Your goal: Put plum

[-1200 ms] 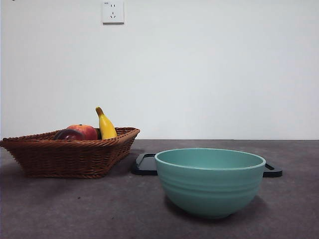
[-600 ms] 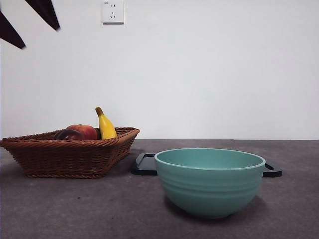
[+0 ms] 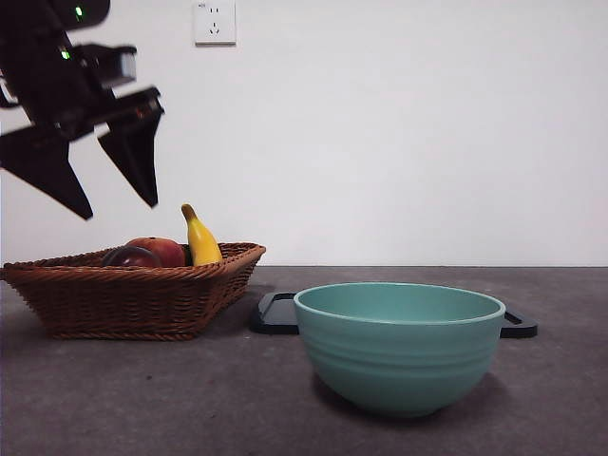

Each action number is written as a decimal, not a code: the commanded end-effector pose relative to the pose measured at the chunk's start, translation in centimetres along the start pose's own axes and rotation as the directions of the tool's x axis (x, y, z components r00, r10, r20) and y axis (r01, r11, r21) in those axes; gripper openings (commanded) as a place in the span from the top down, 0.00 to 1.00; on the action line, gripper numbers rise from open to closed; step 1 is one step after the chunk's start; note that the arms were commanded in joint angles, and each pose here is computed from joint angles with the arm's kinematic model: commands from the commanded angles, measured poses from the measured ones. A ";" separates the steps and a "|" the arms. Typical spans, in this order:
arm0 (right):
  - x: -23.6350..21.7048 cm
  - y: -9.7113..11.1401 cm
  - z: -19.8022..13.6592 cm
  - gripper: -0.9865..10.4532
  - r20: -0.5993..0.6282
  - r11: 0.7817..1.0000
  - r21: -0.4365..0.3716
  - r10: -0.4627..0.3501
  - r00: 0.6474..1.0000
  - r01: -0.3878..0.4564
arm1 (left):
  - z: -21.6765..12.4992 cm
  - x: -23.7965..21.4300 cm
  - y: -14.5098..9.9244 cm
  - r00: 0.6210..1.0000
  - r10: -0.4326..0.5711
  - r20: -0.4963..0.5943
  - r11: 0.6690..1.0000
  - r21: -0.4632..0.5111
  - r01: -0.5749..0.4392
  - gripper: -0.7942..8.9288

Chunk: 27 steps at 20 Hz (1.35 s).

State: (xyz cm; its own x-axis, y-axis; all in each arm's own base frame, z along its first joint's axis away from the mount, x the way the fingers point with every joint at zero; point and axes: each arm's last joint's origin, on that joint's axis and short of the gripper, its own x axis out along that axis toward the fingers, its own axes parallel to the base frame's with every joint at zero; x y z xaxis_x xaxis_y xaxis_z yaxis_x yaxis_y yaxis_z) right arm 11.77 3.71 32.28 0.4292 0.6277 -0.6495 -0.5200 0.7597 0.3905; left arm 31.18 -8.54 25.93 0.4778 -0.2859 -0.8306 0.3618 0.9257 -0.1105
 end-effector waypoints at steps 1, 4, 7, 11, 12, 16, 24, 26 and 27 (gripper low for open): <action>-0.2 0.2 0.5 0.55 0.017 1.000 -0.003 0.005 1.000 -0.005 | 0.6 1.4 0.1 1.000 0.001 -0.007 1.000 0.030 -0.001 0.47; -0.2 0.2 0.5 0.55 0.016 1.000 -0.003 0.005 1.000 -0.005 | 0.7 2.8 0.3 1.000 0.001 -0.018 0.999 0.032 -0.001 0.47; -0.2 0.2 0.5 0.55 0.016 1.000 -0.003 0.005 1.000 -0.005 | 0.7 4.0 0.5 1.000 0.001 -0.025 0.999 0.039 0.000 0.47; -0.2 0.2 0.5 0.55 0.016 1.000 -0.002 0.005 1.000 -0.005 | 0.6 5.5 0.8 0.999 0.003 -0.044 0.999 0.036 -0.001 0.47; -0.2 0.2 0.5 0.55 0.016 1.000 -0.002 0.005 1.000 -0.005 | 0.5 5.7 0.8 0.999 0.004 -0.048 0.999 0.036 -0.003 0.47; -0.2 0.2 0.5 0.55 0.016 1.000 -0.001 0.005 1.000 -0.005 | 0.4 6.7 0.9 0.998 0.004 -0.065 0.999 0.041 -0.001 0.47; -0.2 0.2 0.5 0.55 0.016 1.000 0.001 0.005 1.000 -0.005 | 0.2 7.4 1.0 0.997 0.003 -0.083 0.999 0.037 0.000 0.58; -0.2 0.2 0.5 0.55 0.016 1.000 0.001 0.005 1.000 -0.005 | 0.2 7.3 1.0 0.997 0.003 -0.082 0.999 0.037 0.000 0.58; -0.2 0.2 0.5 0.55 0.016 1.000 0.002 0.005 1.000 -0.005 | 0.2 7.1 1.0 0.997 0.003 -0.081 0.999 0.037 0.000 0.58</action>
State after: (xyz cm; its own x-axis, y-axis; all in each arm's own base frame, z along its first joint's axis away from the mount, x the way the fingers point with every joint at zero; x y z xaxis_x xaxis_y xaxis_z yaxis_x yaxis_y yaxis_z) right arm 11.77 3.71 32.28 0.4292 0.6277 -0.6495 -0.5146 0.7609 0.3952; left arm 34.69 -9.43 19.80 0.4042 -0.2613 -0.8766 0.3747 0.9215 -0.1020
